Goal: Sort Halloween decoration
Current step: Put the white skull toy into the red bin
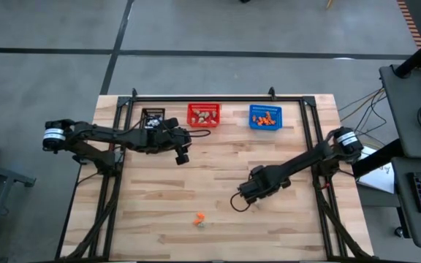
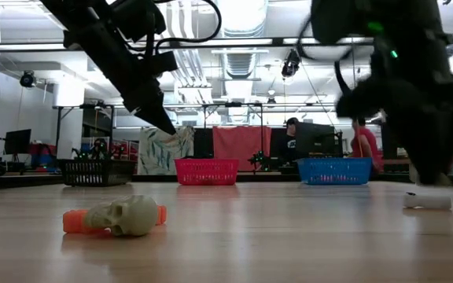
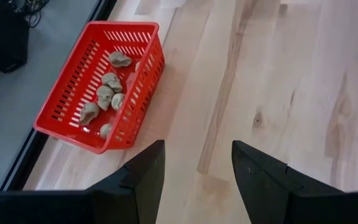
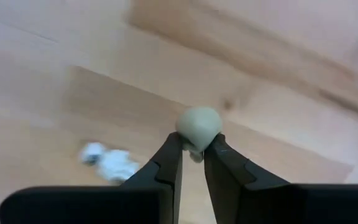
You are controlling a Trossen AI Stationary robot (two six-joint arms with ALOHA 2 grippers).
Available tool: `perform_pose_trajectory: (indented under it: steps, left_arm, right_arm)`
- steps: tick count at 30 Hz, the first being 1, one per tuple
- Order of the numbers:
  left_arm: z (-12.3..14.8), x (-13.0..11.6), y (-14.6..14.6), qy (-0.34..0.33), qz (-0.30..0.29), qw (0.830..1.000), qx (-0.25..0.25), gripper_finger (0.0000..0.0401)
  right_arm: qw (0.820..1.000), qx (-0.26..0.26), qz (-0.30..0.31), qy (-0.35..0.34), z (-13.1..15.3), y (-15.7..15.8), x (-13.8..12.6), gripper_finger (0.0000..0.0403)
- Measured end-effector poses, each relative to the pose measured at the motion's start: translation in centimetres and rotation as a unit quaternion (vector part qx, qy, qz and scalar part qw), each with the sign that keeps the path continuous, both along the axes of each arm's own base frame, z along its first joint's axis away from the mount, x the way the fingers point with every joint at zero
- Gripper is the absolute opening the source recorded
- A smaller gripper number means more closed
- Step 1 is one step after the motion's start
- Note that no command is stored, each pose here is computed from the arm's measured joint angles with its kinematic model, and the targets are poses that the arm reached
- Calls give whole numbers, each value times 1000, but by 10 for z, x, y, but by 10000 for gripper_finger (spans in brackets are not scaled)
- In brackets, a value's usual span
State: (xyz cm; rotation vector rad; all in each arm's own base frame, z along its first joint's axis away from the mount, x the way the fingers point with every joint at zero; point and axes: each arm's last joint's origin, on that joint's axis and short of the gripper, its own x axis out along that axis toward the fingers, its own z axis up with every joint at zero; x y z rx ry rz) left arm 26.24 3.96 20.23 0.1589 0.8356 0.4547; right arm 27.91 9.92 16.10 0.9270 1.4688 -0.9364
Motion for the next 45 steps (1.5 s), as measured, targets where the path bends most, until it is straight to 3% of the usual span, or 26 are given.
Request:
perform_pose_trajectory:
  steps: [12, 18, 24, 34, 38, 42, 45]
  left_arm:
    - [20, -7, -14, -60, -10, 998, -21, 168]
    - [37, -15, -31, -105, -29, 993, -37, 168]
    - [55, -26, -52, -156, -52, 984, -66, 168]
    - [78, -38, -84, -238, -102, 961, -99, 168]
    - [78, -40, -90, -246, -82, 962, -88, 168]
    - [78, -41, -93, -250, -75, 961, -91, 168]
    - [78, -42, -95, -251, -74, 960, -96, 168]
  right_arm:
    - [986, -97, 79, -114, 44, -52, 19, 46]
    - [964, -128, 142, -182, 49, -92, 39, 36]
    - [918, -191, 207, -278, 59, -138, 60, 35]
    - [793, -341, 257, -435, 78, -222, 87, 33]
    - [758, -398, 264, -444, 70, -247, 94, 33]
    - [736, -437, 271, -439, 55, -268, 101, 33]
    - [740, -443, 269, -430, 42, -282, 109, 33]
